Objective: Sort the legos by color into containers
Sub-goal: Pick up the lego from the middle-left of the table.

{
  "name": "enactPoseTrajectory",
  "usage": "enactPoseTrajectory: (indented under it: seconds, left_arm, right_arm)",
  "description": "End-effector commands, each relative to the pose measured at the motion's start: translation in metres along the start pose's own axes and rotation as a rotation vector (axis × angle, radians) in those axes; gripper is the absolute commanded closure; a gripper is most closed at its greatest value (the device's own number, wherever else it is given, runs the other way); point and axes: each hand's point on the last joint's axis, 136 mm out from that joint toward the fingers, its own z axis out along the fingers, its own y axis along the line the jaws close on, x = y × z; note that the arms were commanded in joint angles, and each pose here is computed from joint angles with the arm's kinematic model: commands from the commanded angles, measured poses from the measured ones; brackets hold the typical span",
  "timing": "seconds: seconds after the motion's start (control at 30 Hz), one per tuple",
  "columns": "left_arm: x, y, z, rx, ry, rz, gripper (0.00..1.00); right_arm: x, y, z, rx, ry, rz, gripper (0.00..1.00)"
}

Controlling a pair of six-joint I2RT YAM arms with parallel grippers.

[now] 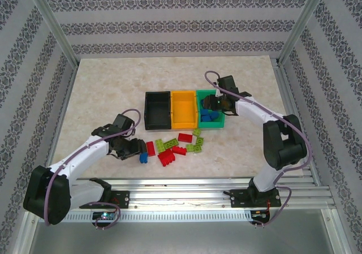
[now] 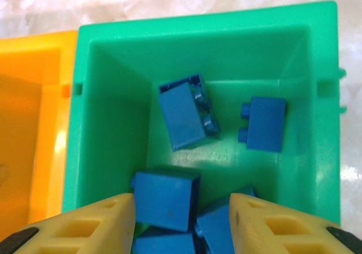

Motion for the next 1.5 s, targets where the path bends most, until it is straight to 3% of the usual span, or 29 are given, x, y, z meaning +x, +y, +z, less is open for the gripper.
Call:
enactPoseTrajectory:
  seconds: [0.0, 0.3, 0.67, 0.97, 1.2, 1.47]
  left_arm:
    - [0.013, -0.001, -0.003, -0.032, 0.051, -0.009, 0.41]
    - [0.016, 0.008, 0.007, -0.162, 0.065, 0.058, 0.42]
    - [0.010, -0.004, 0.025, -0.218, 0.099, 0.155, 0.45]
    - [0.011, -0.003, 0.035, -0.249, 0.120, 0.182, 0.56]
    - [0.003, -0.011, 0.025, -0.230, 0.081, 0.199, 0.74]
    - [-0.023, -0.041, -0.017, -0.173, -0.055, 0.255, 0.77]
  right_arm:
    - [0.001, 0.010, -0.015, -0.031, -0.046, -0.029, 0.52]
    - [0.016, 0.009, -0.024, -0.036, -0.054, -0.020, 0.53]
    - [0.022, 0.007, -0.029, -0.029, -0.058, -0.013, 0.53]
    - [0.026, 0.004, -0.032, -0.020, -0.062, -0.009, 0.53]
    - [0.025, 0.003, -0.034, -0.020, -0.070, -0.010, 0.53]
    - [0.028, 0.000, -0.034, -0.020, -0.073, 0.003, 0.53]
